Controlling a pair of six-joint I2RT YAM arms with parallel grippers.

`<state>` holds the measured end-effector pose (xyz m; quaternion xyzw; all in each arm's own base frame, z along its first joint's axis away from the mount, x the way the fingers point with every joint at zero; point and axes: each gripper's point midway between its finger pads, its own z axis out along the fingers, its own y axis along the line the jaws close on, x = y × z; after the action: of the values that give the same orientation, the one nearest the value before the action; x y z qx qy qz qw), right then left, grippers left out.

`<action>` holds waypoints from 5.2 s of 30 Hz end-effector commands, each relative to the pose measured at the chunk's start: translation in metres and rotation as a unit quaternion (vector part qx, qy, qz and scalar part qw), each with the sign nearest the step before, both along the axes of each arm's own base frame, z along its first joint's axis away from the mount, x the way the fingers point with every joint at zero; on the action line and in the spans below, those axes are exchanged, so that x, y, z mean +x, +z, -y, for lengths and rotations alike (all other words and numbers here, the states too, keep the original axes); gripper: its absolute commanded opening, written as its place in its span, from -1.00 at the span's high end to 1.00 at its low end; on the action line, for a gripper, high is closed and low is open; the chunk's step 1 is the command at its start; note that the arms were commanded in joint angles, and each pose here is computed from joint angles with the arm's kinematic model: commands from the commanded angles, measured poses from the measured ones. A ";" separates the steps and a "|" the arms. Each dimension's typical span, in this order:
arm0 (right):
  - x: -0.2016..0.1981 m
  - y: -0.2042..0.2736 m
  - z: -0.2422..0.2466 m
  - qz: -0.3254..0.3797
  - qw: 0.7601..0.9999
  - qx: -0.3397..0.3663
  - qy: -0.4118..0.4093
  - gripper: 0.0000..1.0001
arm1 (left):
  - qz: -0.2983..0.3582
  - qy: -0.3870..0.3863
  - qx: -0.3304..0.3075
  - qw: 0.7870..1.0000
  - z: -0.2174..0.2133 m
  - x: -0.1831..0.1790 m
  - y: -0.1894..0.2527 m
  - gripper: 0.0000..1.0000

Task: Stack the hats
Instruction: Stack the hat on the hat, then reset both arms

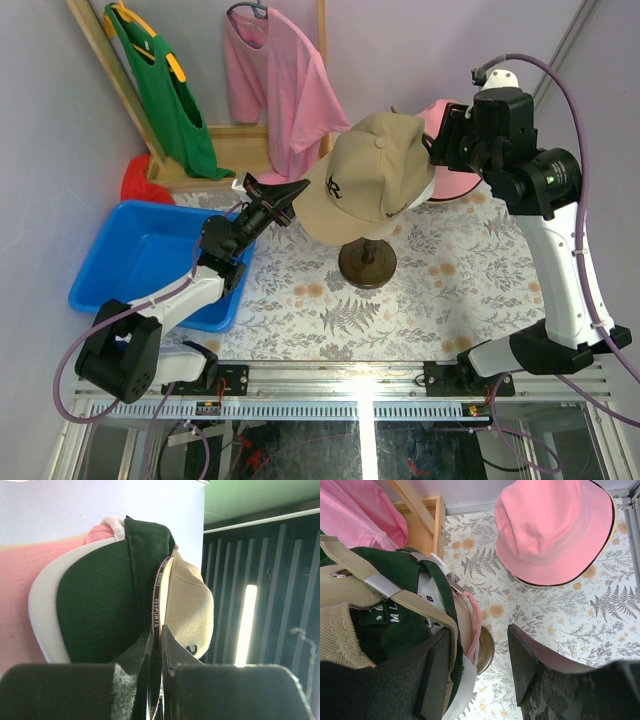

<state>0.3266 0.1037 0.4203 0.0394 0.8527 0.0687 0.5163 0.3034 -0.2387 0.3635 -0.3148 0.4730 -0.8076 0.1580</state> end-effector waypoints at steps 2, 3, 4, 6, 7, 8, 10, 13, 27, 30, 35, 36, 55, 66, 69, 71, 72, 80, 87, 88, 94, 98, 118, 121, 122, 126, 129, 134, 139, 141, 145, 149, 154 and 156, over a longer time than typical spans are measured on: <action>0.006 -0.026 0.022 -0.026 0.998 -0.038 -0.039 -0.05 | -0.152 -0.026 -0.030 0.988 0.000 0.011 -0.044 1.00; 0.007 -0.031 0.023 -0.030 0.998 -0.039 -0.040 -0.05 | -0.154 -0.026 -0.029 0.987 0.000 0.011 -0.046 1.00; 0.008 -0.037 0.024 -0.035 0.998 -0.040 -0.041 -0.05 | -0.155 -0.026 -0.028 0.987 0.000 0.010 -0.048 1.00; 0.009 -0.047 0.028 -0.045 0.997 -0.040 -0.045 -0.04 | -0.157 -0.026 -0.025 0.987 0.000 0.011 -0.051 1.00; 0.010 -0.053 0.029 -0.050 0.997 -0.039 -0.045 -0.04 | -0.157 -0.026 -0.025 0.987 0.000 0.011 -0.052 1.00; 0.011 -0.058 0.031 -0.055 0.997 -0.037 -0.047 -0.04 | -0.157 -0.027 -0.024 0.987 0.001 0.011 -0.052 1.00; 0.012 -0.069 0.033 -0.064 0.996 -0.035 -0.048 -0.04 | -0.156 -0.028 -0.023 0.987 0.001 0.011 -0.054 1.00; 0.013 -0.080 0.037 -0.073 0.996 -0.033 -0.051 -0.04 | -0.161 -0.028 -0.020 0.986 0.002 0.010 -0.060 1.00; 0.015 -0.125 0.049 -0.125 0.990 -0.030 -0.052 -0.01 | -0.162 -0.035 -0.011 0.986 0.005 0.011 -0.076 1.00; 0.013 -0.128 0.053 -0.129 0.990 -0.030 -0.054 0.00 | -0.151 -0.036 -0.010 0.988 0.008 0.015 -0.069 1.00; 0.010 -0.128 0.060 -0.133 0.989 -0.029 -0.060 0.01 | -0.137 -0.045 -0.002 0.989 0.013 0.017 -0.063 1.00; 0.010 -0.128 0.061 -0.134 0.989 -0.029 -0.060 0.01 | -0.138 -0.044 -0.002 0.990 0.012 0.017 -0.063 1.00; 0.002 -0.101 0.059 -0.103 0.993 -0.014 -0.054 0.03 | -0.132 -0.027 -0.004 0.991 0.003 0.015 -0.068 0.36; 0.001 -0.075 0.043 -0.062 0.998 0.027 -0.020 0.00 | -0.116 -0.007 -0.001 0.993 -0.004 0.013 -0.064 0.25; 0.000 -0.063 0.038 -0.046 0.998 0.042 -0.008 -0.03 | -0.117 -0.002 0.004 0.993 -0.005 0.013 -0.065 0.25; -0.001 -0.052 0.031 -0.033 0.998 0.057 0.005 -0.05 | -0.118 0.000 0.006 0.993 -0.006 0.012 -0.065 0.25; -0.001 -0.046 0.028 -0.028 0.997 0.065 0.011 -0.06 | -0.117 0.001 0.006 0.993 -0.006 0.012 -0.065 0.25; -0.005 -0.002 0.017 0.015 0.994 0.105 0.031 -0.15 | -0.128 0.014 0.010 0.992 -0.011 0.009 -0.072 0.26; -0.008 0.008 0.018 0.022 0.993 0.111 0.025 -0.20 | -0.129 0.022 0.011 0.991 -0.015 0.006 -0.073 0.26; -0.008 0.009 0.018 0.022 0.993 0.113 0.027 -0.21 | -0.129 0.022 0.012 0.991 -0.015 0.006 -0.073 0.26; -0.005 -0.005 0.016 0.001 0.993 0.113 0.027 -0.27 | -0.127 0.023 0.016 0.991 -0.015 0.005 -0.072 0.25; -0.001 -0.016 0.011 -0.012 0.992 0.122 0.030 -0.31 | -0.124 0.023 0.022 0.992 -0.014 0.005 -0.070 0.25; 0.006 0.017 0.003 0.016 0.986 0.161 0.030 -0.44 | -0.114 0.023 0.024 0.993 -0.015 0.002 -0.062 0.17; 0.004 0.020 0.005 0.022 0.986 0.162 0.027 -0.45 | -0.115 0.022 0.024 0.993 -0.015 0.002 -0.062 0.17; 0.003 0.021 0.006 0.024 0.986 0.162 0.025 -0.46 | -0.116 0.023 0.024 0.993 -0.015 0.001 -0.064 0.16; 0.001 0.026 0.009 0.032 0.986 0.164 0.019 -0.47 | -0.118 0.026 0.025 0.992 -0.018 0.001 -0.066 0.14; -0.002 0.032 0.009 0.041 0.984 0.170 0.020 -0.48 | -0.120 0.030 0.026 0.992 -0.021 0.001 -0.068 0.13; -0.007 0.039 0.014 0.055 0.984 0.170 0.011 -0.48 | -0.119 0.043 0.039 0.991 -0.029 0.000 -0.069 0.13; -0.010 0.044 0.018 0.063 0.983 0.170 0.003 -0.48 | -0.119 0.055 0.051 0.990 -0.036 0.000 -0.070 0.12; -0.011 0.046 0.019 0.067 0.983 0.171 -0.001 -0.48 | -0.117 0.060 0.055 0.990 -0.039 -0.001 -0.069 0.12; -0.016 0.053 0.028 0.084 0.982 0.166 -0.020 -0.47 | -0.110 0.078 0.069 0.988 -0.049 -0.001 -0.067 0.12; -0.022 0.063 0.042 0.109 0.981 0.153 -0.045 -0.46 | -0.070 0.124 0.126 0.982 -0.066 0.002 -0.057 0.12; -0.012 0.060 0.066 0.104 0.986 0.089 -0.092 -0.47 | 0.036 0.217 0.336 0.916 -0.090 0.023 -0.008 0.12; -0.006 0.053 0.080 0.094 0.987 0.051 -0.120 -0.58 | 0.071 0.267 0.431 0.859 -0.108 0.030 0.014 0.11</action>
<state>0.3109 0.0568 0.4700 0.1482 0.7881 0.1472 0.5790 0.3266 -0.1593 0.3381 -0.3785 0.5857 -0.6262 0.3486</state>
